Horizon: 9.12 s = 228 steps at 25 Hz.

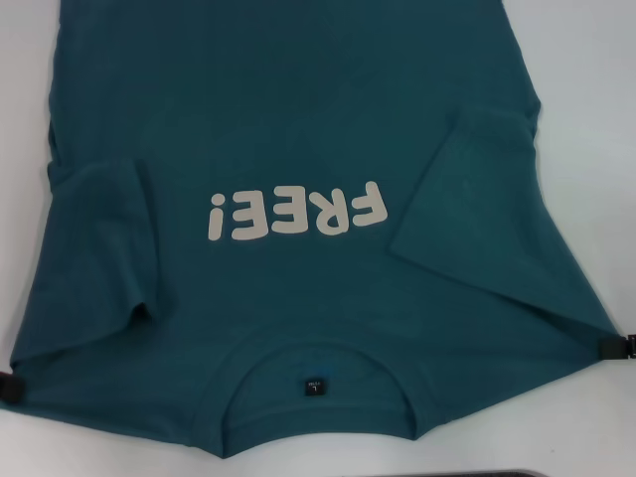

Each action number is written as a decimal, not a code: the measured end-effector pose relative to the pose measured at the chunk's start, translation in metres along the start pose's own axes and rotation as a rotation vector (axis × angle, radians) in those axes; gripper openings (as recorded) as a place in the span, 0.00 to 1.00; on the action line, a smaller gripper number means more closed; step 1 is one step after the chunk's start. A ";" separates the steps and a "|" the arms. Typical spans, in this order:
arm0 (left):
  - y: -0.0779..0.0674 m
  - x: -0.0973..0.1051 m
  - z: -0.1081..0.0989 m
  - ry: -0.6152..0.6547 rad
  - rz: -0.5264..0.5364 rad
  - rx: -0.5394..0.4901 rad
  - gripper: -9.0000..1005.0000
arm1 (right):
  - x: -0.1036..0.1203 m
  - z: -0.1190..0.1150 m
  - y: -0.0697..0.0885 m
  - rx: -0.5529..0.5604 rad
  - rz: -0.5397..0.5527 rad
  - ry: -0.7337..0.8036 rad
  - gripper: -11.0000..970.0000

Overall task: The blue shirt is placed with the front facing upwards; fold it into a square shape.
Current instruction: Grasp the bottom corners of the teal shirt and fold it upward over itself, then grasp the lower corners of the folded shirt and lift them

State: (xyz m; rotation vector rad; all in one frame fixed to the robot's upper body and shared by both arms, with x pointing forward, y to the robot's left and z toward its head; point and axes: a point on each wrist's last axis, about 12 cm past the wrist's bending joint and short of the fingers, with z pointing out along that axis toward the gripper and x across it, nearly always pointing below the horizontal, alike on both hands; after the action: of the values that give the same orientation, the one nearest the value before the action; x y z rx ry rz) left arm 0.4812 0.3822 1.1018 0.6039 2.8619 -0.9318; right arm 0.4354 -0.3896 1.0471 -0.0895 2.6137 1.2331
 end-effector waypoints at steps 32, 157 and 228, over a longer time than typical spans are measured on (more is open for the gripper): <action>-0.006 -0.069 -0.009 -0.332 0.124 0.076 0.04 | -0.063 0.009 0.027 -0.089 -0.144 -0.171 0.05; -0.015 -0.177 0.029 -0.903 0.140 -0.279 0.73 | -0.196 0.075 0.052 0.234 -0.280 -0.608 0.73; -0.018 -0.108 0.038 -0.802 0.213 -0.166 0.69 | -0.163 0.077 0.047 0.254 -0.222 -0.274 0.71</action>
State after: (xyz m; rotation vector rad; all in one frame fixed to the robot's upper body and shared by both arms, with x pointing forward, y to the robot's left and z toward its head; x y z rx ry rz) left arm 0.5717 0.3098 1.1012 0.3833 2.0830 -0.6810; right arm 0.6012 -0.3087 1.0757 -0.1483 2.4193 0.7736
